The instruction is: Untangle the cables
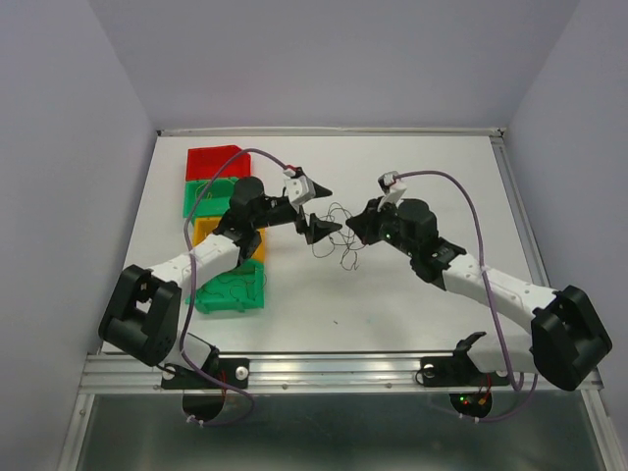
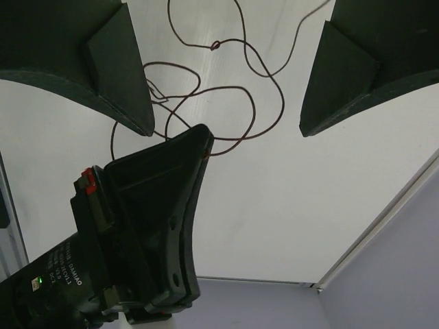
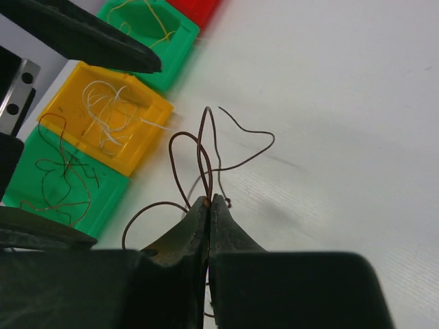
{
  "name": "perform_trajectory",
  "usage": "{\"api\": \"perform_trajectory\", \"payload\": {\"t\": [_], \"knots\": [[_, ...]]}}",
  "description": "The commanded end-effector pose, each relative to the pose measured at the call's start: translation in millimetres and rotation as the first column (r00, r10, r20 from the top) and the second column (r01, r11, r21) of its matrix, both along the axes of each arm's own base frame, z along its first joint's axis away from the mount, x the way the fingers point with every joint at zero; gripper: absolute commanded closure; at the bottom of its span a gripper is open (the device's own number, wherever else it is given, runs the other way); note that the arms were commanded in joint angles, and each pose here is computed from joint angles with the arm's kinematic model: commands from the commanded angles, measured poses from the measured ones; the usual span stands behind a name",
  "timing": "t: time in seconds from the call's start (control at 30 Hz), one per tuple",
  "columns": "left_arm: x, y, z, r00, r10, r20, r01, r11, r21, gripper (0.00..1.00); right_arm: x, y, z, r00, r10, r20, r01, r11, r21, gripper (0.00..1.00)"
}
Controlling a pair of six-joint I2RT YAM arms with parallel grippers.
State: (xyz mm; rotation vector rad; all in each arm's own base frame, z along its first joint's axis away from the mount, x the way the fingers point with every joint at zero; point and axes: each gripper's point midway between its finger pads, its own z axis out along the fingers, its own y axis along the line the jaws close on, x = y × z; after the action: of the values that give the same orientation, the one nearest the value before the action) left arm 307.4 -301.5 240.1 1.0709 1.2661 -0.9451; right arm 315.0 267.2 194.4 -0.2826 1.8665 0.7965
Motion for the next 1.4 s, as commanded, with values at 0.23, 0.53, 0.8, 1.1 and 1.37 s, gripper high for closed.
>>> {"api": "perform_trajectory", "payload": {"t": [0.23, 0.53, 0.8, 1.1, 1.37], "knots": [[-27.1, -14.0, 11.6, 0.974, -0.215, 0.077, 0.211, 0.976, 0.062, 0.01, -32.2, 32.3, 37.5, 0.964, 0.203, 0.171, -0.207, 0.978, 0.003, 0.99], [-48.6, -38.2, -12.1, 0.952, -0.302, 0.044, 0.294, 0.947, 0.134, 0.01, -49.3, 22.1, 65.4, 0.941, 0.202, 0.272, -0.225, 0.973, 0.055, 1.0], [-64.2, -49.4, -12.9, 0.933, -0.359, -0.007, 0.357, 0.926, 0.122, 0.01, -55.9, 12.6, 74.5, 0.929, 0.16, 0.332, -0.206, 0.973, 0.105, 0.99], [-80.2, -49.7, 3.6, 0.913, -0.408, -0.009, 0.407, 0.908, 0.094, 0.01, -59.6, 9.3, 78.0, 0.915, 0.16, 0.371, -0.21, 0.972, 0.1, 0.99], [-97.5, -41.0, 16.0, 0.88, -0.474, -0.024, 0.474, 0.877, 0.079, 0.01, -62.6, 6.9, 79.3, 0.904, 0.165, 0.395, -0.216, 0.972, 0.088, 1.0]]}}
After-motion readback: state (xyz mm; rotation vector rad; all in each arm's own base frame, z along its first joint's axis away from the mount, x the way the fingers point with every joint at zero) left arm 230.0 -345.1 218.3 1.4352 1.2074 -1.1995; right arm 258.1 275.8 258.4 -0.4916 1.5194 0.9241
